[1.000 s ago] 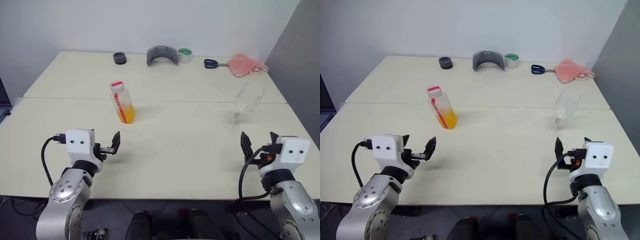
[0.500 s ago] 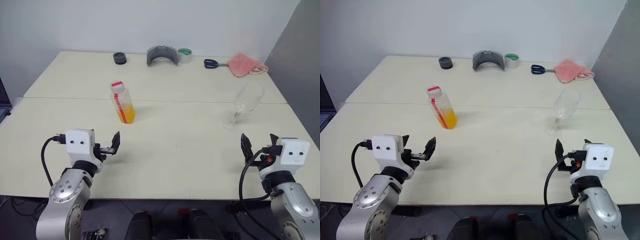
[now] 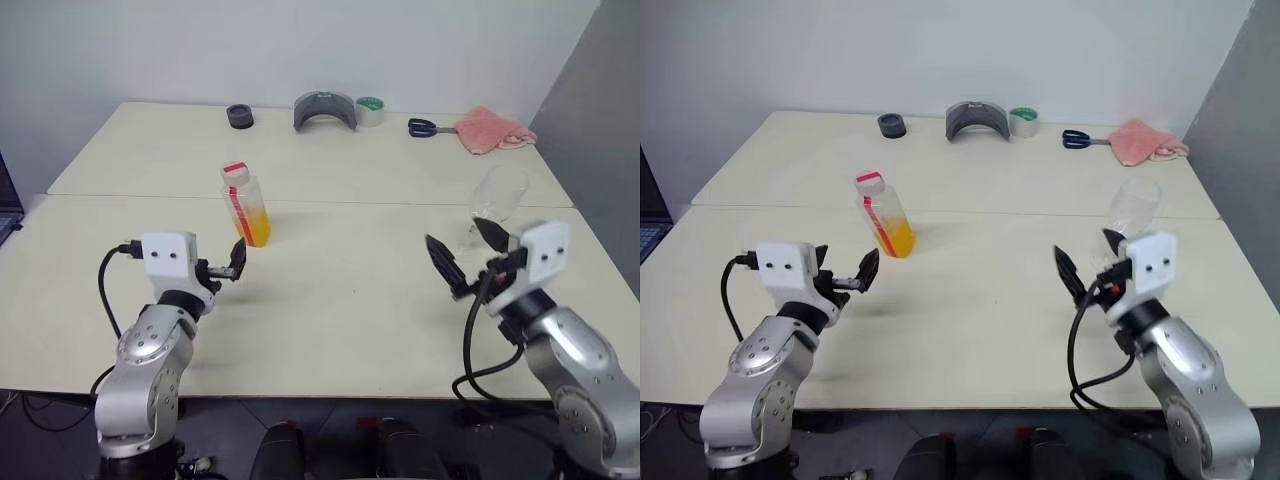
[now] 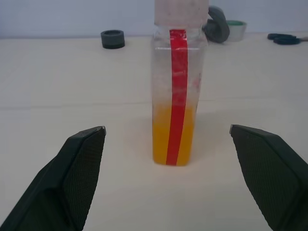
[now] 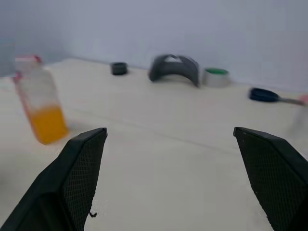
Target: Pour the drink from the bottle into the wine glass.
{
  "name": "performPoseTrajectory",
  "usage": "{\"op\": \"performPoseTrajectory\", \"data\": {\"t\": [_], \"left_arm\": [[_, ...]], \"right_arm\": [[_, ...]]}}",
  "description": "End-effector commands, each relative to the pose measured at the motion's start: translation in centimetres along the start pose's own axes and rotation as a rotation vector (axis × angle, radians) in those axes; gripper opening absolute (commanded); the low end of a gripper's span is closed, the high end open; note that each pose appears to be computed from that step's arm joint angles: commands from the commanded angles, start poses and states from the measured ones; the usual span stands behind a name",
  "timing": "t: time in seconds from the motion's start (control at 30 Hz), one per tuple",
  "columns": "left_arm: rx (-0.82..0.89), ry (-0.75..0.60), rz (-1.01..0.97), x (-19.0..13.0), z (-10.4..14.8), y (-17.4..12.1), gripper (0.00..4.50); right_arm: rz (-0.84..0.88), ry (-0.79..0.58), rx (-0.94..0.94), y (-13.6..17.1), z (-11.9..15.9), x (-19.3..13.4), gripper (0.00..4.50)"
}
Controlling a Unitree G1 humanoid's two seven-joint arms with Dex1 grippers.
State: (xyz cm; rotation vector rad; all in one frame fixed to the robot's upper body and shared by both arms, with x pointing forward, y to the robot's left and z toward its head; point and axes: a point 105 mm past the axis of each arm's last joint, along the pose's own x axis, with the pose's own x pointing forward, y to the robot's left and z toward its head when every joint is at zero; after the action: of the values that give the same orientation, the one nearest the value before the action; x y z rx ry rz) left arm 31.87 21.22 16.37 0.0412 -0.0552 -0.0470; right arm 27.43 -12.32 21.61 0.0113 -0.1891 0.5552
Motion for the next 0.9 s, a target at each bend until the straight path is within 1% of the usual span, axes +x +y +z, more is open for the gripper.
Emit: {"op": "performPoseTrajectory", "data": {"t": [0.03,0.2,0.4,0.7,0.9], "left_arm": [[-0.007,-0.066,0.02,0.8,1.5,0.0,4.45],[-0.002,-0.079,-0.002,1.4,1.9,-0.4,4.45],[-0.01,-0.078,-0.042,2.4,2.2,-0.8,4.45],[-0.015,-0.071,-0.071,3.9,2.2,-1.4,4.45],[-0.03,-0.076,-0.087,4.4,2.2,-2.0,4.45]], "right_arm": [[0.097,-0.039,0.055,0.8,1.5,0.7,4.5],[0.228,-0.066,0.099,2.1,3.0,1.7,4.5],[0.31,-0.056,0.098,2.6,3.2,1.9,4.5],[0.383,-0.051,0.082,3.1,3.3,2.0,4.5],[0.413,-0.047,0.064,4.0,3.2,1.9,4.5]]}}
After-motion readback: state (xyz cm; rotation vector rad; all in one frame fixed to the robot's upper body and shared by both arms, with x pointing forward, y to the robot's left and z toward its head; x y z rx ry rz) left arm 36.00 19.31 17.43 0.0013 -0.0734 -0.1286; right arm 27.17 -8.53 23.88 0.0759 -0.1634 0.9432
